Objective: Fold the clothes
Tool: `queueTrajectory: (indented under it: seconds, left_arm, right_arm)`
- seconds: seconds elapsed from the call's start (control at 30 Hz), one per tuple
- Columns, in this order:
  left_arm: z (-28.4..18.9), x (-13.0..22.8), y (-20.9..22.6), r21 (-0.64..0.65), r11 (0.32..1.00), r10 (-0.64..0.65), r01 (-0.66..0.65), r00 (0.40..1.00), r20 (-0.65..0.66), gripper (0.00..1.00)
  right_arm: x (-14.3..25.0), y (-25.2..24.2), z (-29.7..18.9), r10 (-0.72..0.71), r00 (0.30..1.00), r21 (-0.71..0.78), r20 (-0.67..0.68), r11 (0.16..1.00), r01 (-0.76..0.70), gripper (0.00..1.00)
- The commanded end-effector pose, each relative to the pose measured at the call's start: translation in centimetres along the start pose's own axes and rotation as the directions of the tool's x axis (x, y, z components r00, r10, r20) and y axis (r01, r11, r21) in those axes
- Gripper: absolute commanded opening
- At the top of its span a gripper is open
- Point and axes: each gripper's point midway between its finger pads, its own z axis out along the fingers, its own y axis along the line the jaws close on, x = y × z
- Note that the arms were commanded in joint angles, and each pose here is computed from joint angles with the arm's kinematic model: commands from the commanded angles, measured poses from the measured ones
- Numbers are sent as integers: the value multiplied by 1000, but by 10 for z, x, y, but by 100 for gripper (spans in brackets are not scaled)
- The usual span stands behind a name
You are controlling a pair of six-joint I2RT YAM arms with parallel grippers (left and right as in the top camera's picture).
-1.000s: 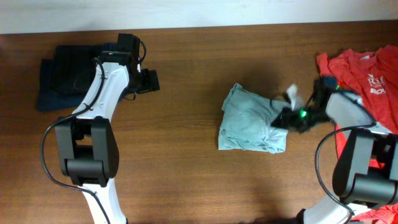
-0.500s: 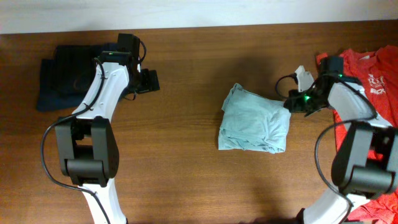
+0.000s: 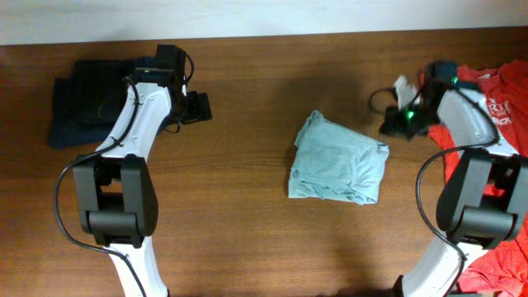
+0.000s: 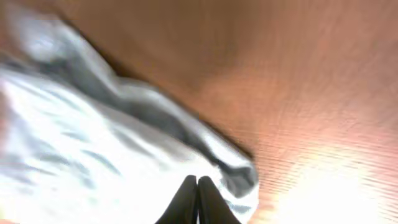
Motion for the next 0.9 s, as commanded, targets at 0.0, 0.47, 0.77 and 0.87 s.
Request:
queueTrajectory:
  seconds: [0.0,0.47,0.77,0.87]
  left_arm:
    - [-12,-7,-2,13,1000,-1,0,1000,31,99]
    - [-12,-7,-2,13,1000,-1,0,1000,31,99]
    - [-12,-7,-2,13,1000,-1,1,1000,31,99]
    - [-12,-7,-2,13,1000,-1,0,1000,31,99]
  right_arm:
    - [-37,37,-43,-93,990,14,104,996,92,7]
    - [-27,103,41,-298,953,61,-47,952,300,8]
    - [-17,88,98,-279,952,58,-127,956,287,9]
    - [-18,95,100,-281,953,18,-114,958,285,9]
